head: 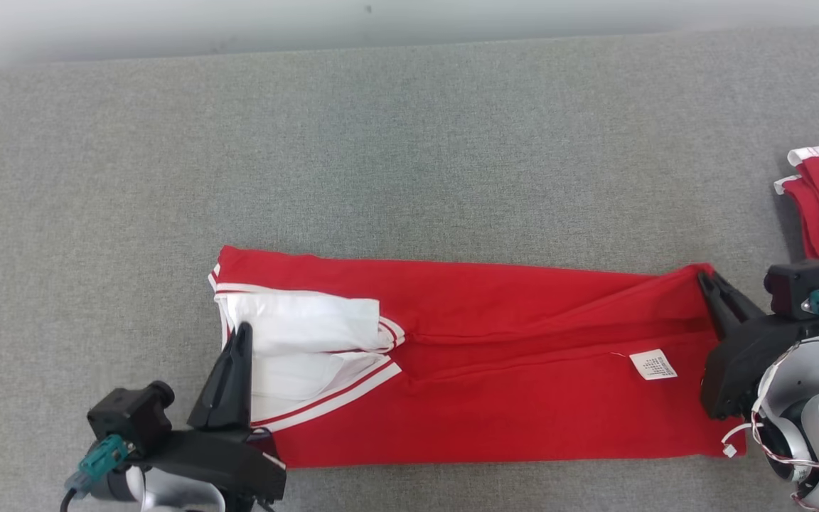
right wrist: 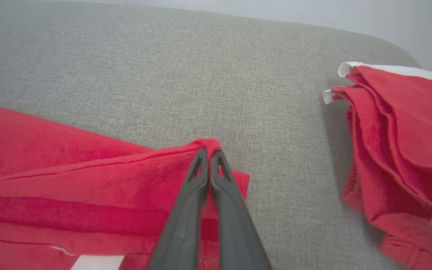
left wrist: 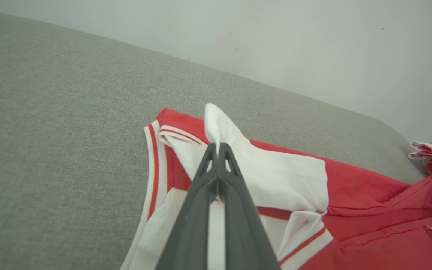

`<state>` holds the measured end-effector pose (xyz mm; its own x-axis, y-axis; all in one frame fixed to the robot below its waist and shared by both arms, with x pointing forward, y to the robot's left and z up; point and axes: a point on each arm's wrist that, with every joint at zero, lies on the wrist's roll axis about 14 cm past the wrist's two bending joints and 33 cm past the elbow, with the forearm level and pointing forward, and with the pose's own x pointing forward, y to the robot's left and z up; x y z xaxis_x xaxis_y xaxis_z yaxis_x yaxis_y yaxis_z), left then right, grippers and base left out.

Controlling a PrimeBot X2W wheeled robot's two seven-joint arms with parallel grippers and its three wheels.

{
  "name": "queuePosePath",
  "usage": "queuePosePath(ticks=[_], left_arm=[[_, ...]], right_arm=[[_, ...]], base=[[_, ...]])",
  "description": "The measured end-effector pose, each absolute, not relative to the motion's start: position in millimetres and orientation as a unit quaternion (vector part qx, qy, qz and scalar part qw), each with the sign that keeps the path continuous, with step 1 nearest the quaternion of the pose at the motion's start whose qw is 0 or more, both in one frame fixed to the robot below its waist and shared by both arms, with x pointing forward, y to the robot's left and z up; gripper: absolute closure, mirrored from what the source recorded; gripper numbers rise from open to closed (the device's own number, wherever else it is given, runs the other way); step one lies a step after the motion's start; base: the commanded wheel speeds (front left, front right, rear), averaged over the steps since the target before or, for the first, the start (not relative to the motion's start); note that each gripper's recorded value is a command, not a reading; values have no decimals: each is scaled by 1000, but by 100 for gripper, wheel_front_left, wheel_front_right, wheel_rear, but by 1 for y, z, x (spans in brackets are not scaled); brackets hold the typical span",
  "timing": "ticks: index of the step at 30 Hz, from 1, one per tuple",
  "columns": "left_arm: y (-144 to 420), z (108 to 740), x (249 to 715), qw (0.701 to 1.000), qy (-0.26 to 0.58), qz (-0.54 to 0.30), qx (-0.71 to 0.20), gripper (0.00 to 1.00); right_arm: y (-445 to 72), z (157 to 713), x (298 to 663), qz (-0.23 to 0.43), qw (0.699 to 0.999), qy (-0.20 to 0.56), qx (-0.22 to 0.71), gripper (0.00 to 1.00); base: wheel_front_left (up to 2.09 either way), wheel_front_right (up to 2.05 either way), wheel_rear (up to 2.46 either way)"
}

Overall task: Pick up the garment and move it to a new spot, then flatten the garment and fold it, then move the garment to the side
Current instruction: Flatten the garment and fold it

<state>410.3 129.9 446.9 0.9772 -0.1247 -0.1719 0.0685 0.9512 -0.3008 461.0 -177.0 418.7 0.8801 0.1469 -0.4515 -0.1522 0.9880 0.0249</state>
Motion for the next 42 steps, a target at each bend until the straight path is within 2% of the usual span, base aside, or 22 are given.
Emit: queuePosePath(ticks=[2, 3, 4, 5, 19, 20, 21, 23, 25, 26, 27, 28, 34, 42], left_arm=[[129, 444, 407, 981, 103, -49, -154, 100], [129, 444, 405, 980, 107, -48, -159, 100], [129, 444, 404, 980, 108, -46, -162, 100], [129, 444, 403, 980, 109, -45, -162, 100], [134, 448, 377, 976, 127, -32, -177, 100], [135, 449, 376, 976, 126, -32, -177, 83], [136, 448, 373, 975, 130, -31, -176, 53], [138, 442, 366, 973, 145, -29, -174, 100], [137, 438, 362, 972, 154, -29, -174, 100], [137, 438, 361, 972, 155, -30, -174, 82], [136, 436, 360, 971, 162, -33, -172, 20], [137, 435, 360, 971, 166, -33, -170, 0], [141, 429, 355, 971, 180, -29, -157, 0], [198, 432, 354, 980, 171, 41, -94, 0]], right_arm=[[-177, 418, 459, 78, 968, 237, -7, 100], [-177, 417, 458, 78, 968, 240, -7, 90], [-177, 417, 457, 77, 967, 241, -8, 53], [-178, 416, 455, 77, 967, 243, -9, 0], [-191, 413, 435, 59, 963, 263, -17, 0], [-192, 415, 435, 57, 963, 261, -17, 0], [-189, 423, 437, 60, 966, 250, -15, 0], [-186, 433, 438, 62, 970, 236, -13, 0], [-186, 438, 438, 61, 971, 229, -12, 0], [-187, 438, 437, 61, 971, 230, -11, 0], [-187, 438, 435, 60, 971, 231, -11, 0], [-187, 437, 434, 60, 971, 232, -11, 0], [-185, 446, 433, 60, 973, 222, -6, 0], [-196, 461, 434, 45, 978, 201, -16, 0]], base=[[0, 0, 0], [0, 0, 0], [0, 0, 0], [0, 0, 0], [0, 0, 0], [0, 0, 0], [0, 0, 0], [0, 0, 0], [0, 0, 0], [0, 0, 0], [0, 0, 0], [0, 0, 0], [0, 0, 0], [0, 0, 0]])
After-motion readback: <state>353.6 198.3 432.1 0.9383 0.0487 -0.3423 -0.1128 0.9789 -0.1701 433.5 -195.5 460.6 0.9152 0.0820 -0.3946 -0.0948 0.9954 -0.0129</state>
